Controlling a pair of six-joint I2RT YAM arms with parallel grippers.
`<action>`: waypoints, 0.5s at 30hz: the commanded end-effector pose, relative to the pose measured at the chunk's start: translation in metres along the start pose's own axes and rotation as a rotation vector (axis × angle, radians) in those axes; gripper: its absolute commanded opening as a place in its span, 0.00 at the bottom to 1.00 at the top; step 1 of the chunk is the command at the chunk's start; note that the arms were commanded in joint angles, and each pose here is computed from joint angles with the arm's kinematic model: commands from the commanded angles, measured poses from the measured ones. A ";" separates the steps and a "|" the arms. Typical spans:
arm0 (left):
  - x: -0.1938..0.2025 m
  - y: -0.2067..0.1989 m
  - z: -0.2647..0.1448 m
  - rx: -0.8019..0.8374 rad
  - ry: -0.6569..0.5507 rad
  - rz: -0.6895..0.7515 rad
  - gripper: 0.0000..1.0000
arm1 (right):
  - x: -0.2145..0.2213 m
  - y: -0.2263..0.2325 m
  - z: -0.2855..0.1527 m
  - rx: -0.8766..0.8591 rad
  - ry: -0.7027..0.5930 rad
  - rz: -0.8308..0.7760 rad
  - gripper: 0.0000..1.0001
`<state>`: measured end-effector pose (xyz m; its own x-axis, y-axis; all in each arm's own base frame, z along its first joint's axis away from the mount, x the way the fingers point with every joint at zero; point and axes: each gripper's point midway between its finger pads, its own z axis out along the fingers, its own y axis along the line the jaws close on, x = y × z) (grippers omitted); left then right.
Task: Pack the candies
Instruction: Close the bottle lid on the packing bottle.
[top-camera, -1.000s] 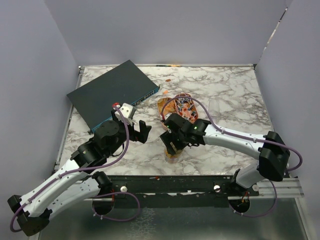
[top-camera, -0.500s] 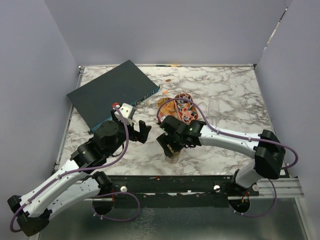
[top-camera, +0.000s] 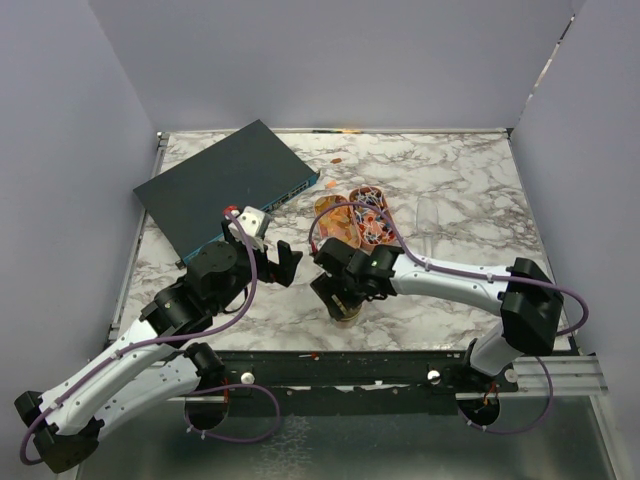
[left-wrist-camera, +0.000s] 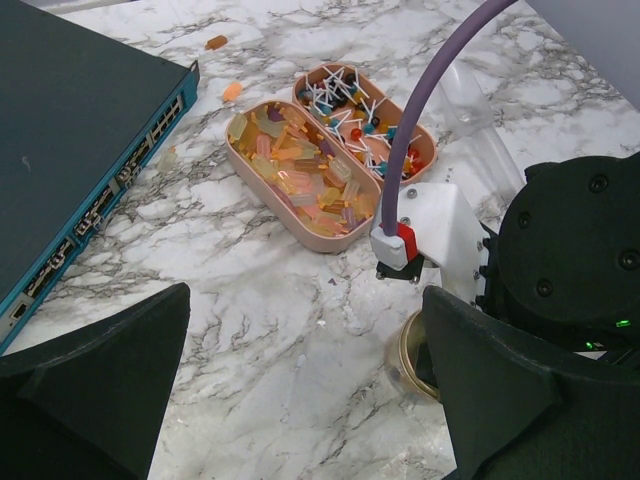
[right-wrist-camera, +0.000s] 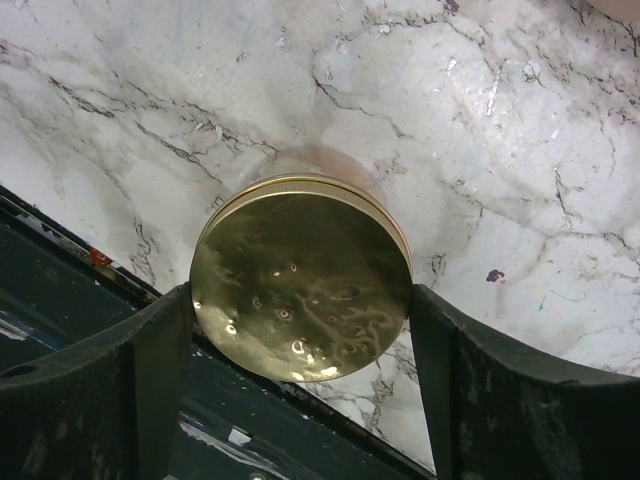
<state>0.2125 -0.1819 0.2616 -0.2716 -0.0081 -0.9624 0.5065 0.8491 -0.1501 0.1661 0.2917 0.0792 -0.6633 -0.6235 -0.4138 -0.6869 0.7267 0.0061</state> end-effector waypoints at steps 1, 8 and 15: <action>0.002 0.005 -0.002 -0.020 0.001 0.003 0.99 | 0.012 -0.001 0.004 0.041 0.047 -0.003 0.63; 0.002 0.006 -0.002 -0.022 -0.001 -0.002 0.99 | 0.011 0.000 0.004 0.046 0.011 0.023 0.61; 0.003 0.006 -0.002 -0.025 0.001 -0.004 0.99 | 0.008 0.001 -0.001 0.038 -0.035 0.044 0.59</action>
<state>0.2118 -0.1812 0.2629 -0.2681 -0.0125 -0.9633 0.5070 0.8484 -0.1521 0.1635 0.2925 0.0786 -0.6784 -0.5914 -0.4360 -0.6592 0.7520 0.0057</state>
